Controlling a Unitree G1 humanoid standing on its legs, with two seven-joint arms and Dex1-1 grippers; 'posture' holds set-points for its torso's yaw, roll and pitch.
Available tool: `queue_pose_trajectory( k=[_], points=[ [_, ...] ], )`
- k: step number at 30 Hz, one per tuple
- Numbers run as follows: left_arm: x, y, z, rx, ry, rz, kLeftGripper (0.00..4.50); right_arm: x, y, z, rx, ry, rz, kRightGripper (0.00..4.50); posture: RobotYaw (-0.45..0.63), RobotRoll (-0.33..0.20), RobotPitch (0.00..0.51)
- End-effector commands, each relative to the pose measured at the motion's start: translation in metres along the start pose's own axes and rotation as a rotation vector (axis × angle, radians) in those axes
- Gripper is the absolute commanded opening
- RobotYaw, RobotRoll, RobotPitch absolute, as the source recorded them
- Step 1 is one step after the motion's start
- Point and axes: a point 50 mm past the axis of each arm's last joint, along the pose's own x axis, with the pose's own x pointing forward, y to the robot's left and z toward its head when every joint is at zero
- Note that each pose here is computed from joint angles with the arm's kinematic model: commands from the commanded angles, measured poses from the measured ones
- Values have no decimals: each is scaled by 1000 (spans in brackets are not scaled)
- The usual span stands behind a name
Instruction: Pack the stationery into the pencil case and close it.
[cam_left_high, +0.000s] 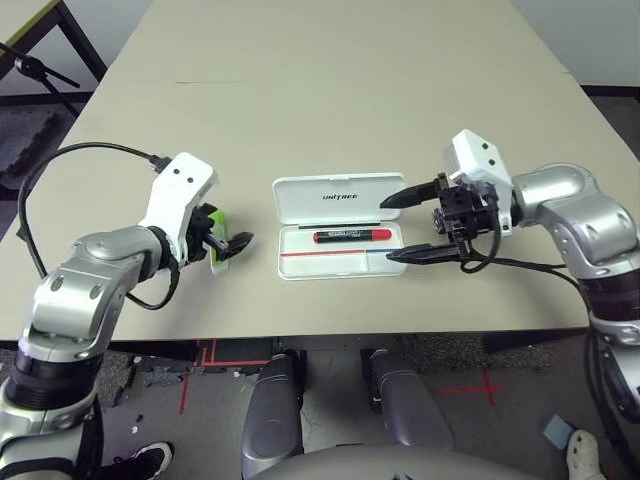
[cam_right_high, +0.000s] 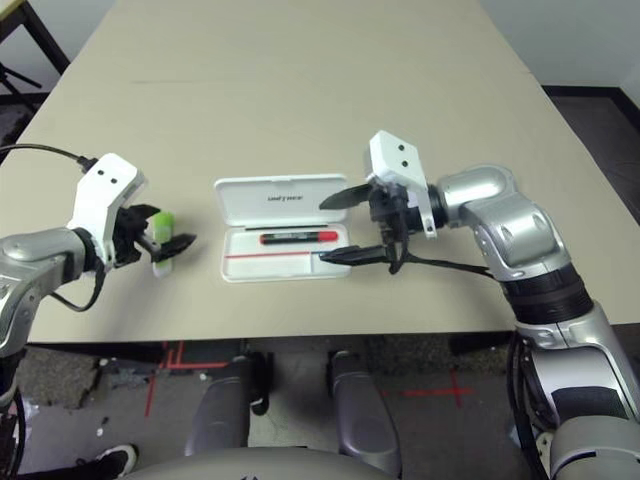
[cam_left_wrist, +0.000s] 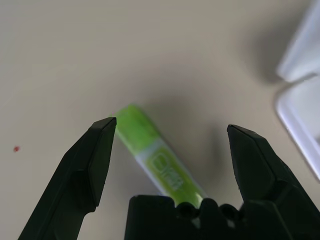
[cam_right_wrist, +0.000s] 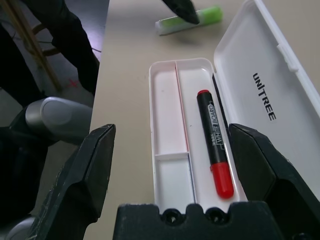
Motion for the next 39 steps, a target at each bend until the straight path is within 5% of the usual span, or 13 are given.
queue_pose_trajectory(
  k=[1, 18, 21, 29, 39],
  points=[
    [7, 7, -11, -109, 90, 100, 4500, 0, 4, 0, 0, -5, 2, 4479, 10, 0, 196],
    [14, 3, -25, -327, 205, 221, 4500, 4, 3, -6, -7, 2, -24, 4479, 3, 0, 201],
    [14, -1, -27, -319, 223, 190, 3914, 4, 3, -6, -10, 2, -28, 4500, 2, 0, 201],
    [9, -3, -27, -245, 229, 134, 1059, 3, 4, -8, 12, 22, -25, 4500, 2, 0, 197],
    [-29, 16, -33, 112, 180, -106, 1076, 3, 2, -11, 16, 29, -37, 4500, 8, 0, 194]
  ],
)
